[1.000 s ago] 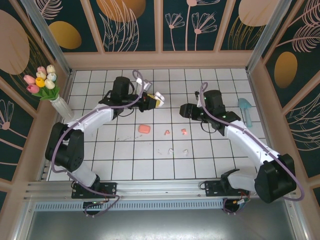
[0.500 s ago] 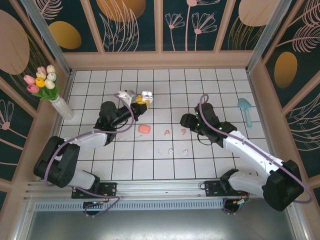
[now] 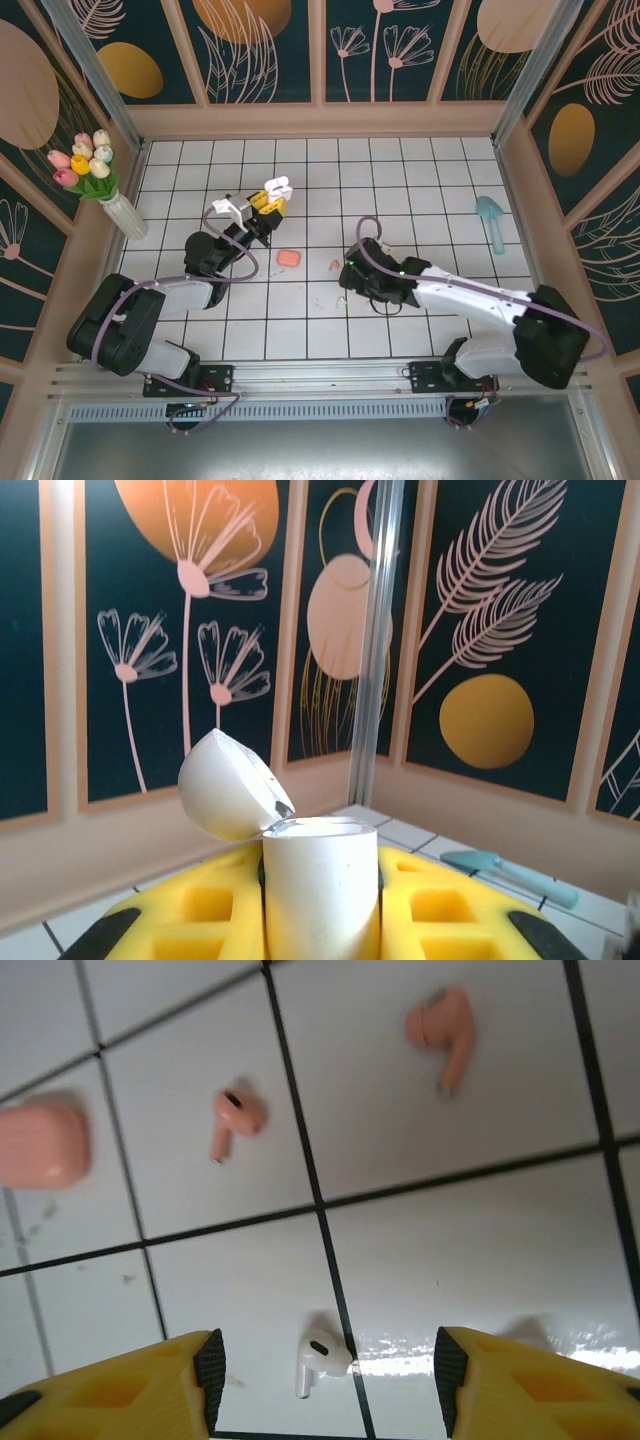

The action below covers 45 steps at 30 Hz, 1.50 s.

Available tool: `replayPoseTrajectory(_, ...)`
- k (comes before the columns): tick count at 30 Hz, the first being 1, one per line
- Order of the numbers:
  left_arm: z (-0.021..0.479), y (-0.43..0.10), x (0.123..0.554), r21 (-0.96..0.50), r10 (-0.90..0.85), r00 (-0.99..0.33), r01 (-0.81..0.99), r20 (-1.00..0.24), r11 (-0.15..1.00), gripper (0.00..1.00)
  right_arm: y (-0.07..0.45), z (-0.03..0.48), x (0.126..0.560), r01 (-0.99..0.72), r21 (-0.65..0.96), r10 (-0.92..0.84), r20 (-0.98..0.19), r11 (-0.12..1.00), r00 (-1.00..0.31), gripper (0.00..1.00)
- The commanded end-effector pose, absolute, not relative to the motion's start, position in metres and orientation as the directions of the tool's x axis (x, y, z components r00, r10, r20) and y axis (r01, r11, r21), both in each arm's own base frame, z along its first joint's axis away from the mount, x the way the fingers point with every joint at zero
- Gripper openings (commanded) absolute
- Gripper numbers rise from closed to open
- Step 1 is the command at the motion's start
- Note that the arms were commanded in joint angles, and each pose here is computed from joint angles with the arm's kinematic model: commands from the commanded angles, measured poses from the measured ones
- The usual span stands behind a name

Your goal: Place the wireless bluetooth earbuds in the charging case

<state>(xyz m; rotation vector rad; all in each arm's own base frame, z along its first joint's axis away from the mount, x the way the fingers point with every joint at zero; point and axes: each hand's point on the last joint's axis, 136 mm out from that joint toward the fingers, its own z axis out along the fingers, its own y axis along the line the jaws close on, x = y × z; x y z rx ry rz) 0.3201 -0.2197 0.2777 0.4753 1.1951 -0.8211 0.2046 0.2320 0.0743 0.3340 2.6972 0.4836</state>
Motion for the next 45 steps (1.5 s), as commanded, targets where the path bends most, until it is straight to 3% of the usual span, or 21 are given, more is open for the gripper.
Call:
replayPoseTrajectory(1,0.293,-0.216,0.313,-0.072,-0.350,0.202,0.770,-0.915,0.634,0.00,0.238,0.068,0.202,0.265,0.317,0.366,-0.319,0.911,-0.874,0.60)
replayPoseTrajectory(7,0.289,-0.209,0.311,-0.072,-0.351,0.221,0.749,-0.910,0.658,0.00,0.249,0.049,0.190,0.339,0.212,0.392,-0.305,0.916,-0.868,0.60)
replayPoseTrajectory(20,0.297,-0.197,0.310,-0.088,-0.388,0.266,0.717,-0.882,0.692,0.00,0.255,0.030,0.179,0.441,0.218,0.486,-0.241,0.871,-0.840,0.59)
replayPoseTrajectory(45,0.300,-0.196,0.302,-0.087,-0.402,0.268,0.731,-0.875,0.677,0.00,0.265,0.013,0.180,0.438,0.202,0.477,-0.225,0.876,-0.850,0.47)
